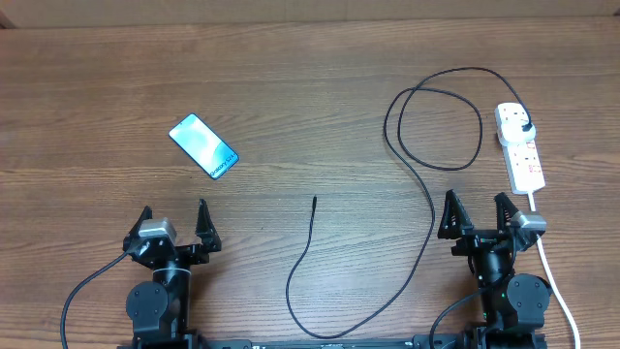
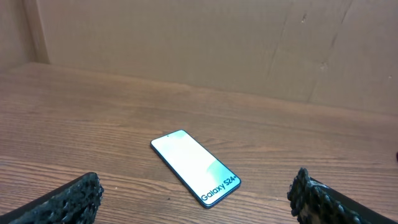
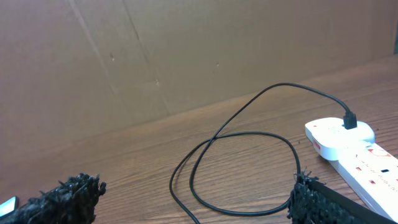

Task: Plug charger to phone and switch on socket

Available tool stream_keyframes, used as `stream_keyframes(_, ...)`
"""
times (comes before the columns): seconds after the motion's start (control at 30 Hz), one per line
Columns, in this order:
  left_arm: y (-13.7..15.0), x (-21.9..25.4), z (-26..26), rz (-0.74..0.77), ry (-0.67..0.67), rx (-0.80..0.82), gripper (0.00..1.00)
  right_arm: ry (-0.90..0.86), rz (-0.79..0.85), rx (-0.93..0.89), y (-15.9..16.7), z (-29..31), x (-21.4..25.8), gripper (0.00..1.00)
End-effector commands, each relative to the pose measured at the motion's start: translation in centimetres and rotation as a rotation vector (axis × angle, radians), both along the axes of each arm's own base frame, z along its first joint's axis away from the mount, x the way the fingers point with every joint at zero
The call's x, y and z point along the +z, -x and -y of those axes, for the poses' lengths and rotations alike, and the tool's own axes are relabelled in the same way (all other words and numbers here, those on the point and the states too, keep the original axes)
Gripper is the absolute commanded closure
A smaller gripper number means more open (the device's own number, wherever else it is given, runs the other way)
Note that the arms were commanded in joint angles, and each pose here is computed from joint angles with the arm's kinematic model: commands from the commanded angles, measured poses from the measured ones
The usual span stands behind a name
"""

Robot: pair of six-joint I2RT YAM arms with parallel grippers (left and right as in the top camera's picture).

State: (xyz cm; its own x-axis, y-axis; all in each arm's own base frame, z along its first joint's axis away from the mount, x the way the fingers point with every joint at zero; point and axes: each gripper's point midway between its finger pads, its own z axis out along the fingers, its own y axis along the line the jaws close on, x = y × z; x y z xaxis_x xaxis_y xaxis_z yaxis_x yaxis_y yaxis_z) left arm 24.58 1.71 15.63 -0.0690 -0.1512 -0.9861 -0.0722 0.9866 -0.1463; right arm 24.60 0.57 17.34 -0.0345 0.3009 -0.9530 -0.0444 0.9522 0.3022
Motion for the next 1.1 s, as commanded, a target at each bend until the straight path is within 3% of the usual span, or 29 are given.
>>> stream_keyframes(0.0,0.0,0.0,0.0,0.002,-0.025,-0.005,0.00,0.003,-0.001,0.000,0.0,-0.1,-0.3,0.00)
stream_keyframes(0.67,0.0,0.2,-0.1,0.012,-0.026,-0.002,0.00,0.003,-0.001,0.000,0.0,-0.1,-0.3,0.00)
stream_keyframes(1.07,0.1,0.9,1.8,0.024,-0.020,-0.112,0.00,0.003,-0.001,0.000,0.0,-0.1,-0.3,0.00)
